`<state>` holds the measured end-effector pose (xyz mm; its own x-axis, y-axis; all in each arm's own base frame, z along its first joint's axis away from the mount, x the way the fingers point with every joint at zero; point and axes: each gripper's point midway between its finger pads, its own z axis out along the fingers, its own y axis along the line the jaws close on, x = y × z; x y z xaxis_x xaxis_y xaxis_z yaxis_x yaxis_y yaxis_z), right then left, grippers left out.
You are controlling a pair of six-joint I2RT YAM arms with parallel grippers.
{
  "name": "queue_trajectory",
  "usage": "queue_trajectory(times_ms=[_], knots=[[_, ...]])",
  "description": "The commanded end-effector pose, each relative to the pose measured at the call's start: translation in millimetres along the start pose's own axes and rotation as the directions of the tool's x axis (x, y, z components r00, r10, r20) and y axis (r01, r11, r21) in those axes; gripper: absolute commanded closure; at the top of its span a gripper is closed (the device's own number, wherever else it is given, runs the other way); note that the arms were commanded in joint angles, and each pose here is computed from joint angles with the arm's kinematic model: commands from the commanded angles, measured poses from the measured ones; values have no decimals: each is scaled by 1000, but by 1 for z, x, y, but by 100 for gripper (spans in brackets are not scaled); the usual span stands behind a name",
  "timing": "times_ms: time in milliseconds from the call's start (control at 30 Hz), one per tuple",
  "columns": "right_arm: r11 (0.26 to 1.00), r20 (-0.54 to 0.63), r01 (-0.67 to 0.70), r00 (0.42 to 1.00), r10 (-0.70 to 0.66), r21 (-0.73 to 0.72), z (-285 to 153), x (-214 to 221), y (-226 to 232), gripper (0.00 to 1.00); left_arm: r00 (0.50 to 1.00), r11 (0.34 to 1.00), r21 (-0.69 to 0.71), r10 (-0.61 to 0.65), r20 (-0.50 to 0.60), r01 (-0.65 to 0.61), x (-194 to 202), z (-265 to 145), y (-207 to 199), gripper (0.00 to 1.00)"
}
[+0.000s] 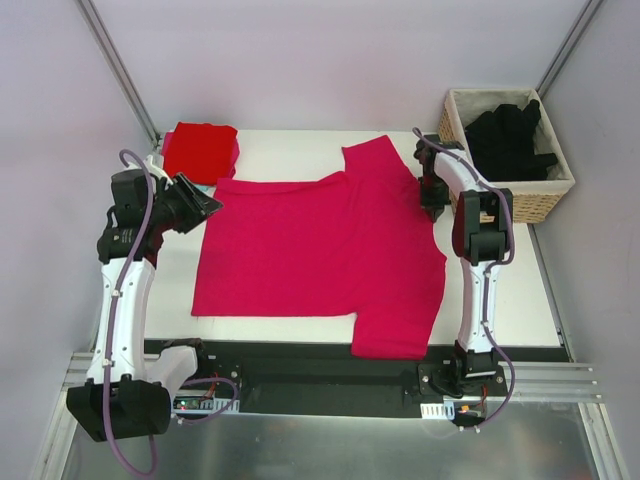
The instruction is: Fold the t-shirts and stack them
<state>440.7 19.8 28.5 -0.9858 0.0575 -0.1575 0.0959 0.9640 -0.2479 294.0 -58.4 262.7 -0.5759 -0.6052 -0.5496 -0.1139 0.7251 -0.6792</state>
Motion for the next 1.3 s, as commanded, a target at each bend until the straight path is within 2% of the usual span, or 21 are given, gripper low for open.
queue_trajectory(times_ms=[0, 33, 100, 133, 267, 300, 333, 367, 433, 467, 533, 1000, 1267], knots=[[999, 55, 0, 998, 2, -32, -31, 6, 1, 99, 1000, 996, -79, 28, -12, -28, -7, 8, 14, 58], [998, 119, -17, 993, 24, -58, -51, -2, -2, 99, 999, 990, -136, 20, -40, -25, -6, 21, 30, 58], [994, 186, -21, 982, 40, -106, -67, -13, 1, 99, 996, 984, -164, 64, -62, -73, -16, 34, 38, 57], [992, 222, -26, 974, 53, -120, -81, -19, -2, 99, 992, 977, -196, 61, -113, -82, -16, 53, 52, 57], [985, 288, -20, 955, 70, -172, -111, -21, -4, 98, 988, 964, -249, 55, -144, -90, -38, 92, 69, 56], [983, 310, -19, 948, 76, -184, -115, -23, -3, 95, 988, 964, -253, 51, -145, -87, -42, 101, 72, 56], [981, 321, -20, 944, 82, -191, -119, -21, -5, 91, 984, 960, -269, 24, -177, -72, -37, 117, 83, 57], [980, 327, -23, 941, 89, -200, -124, -14, -8, 75, 984, 965, -255, 22, -176, -67, -43, 125, 81, 57], [977, 343, -23, 934, 97, -213, -129, -10, -9, 64, 980, 961, -271, -8, -201, -47, -40, 147, 94, 58], [977, 330, -14, 940, 85, -214, -124, -3, -9, 54, 981, 962, -268, -10, -196, -44, -45, 153, 94, 58], [977, 339, -15, 936, 88, -213, -129, 0, -14, 49, 977, 960, -280, -37, -212, -24, -43, 171, 104, 59], [985, 318, -13, 946, 68, -172, -134, 5, -36, 49, 978, 956, -289, -102, -185, 45, -66, 244, 127, 59], [991, 318, -12, 946, 55, -134, -138, 4, -48, 49, 975, 952, -299, -122, -187, 62, -68, 260, 135, 60]])
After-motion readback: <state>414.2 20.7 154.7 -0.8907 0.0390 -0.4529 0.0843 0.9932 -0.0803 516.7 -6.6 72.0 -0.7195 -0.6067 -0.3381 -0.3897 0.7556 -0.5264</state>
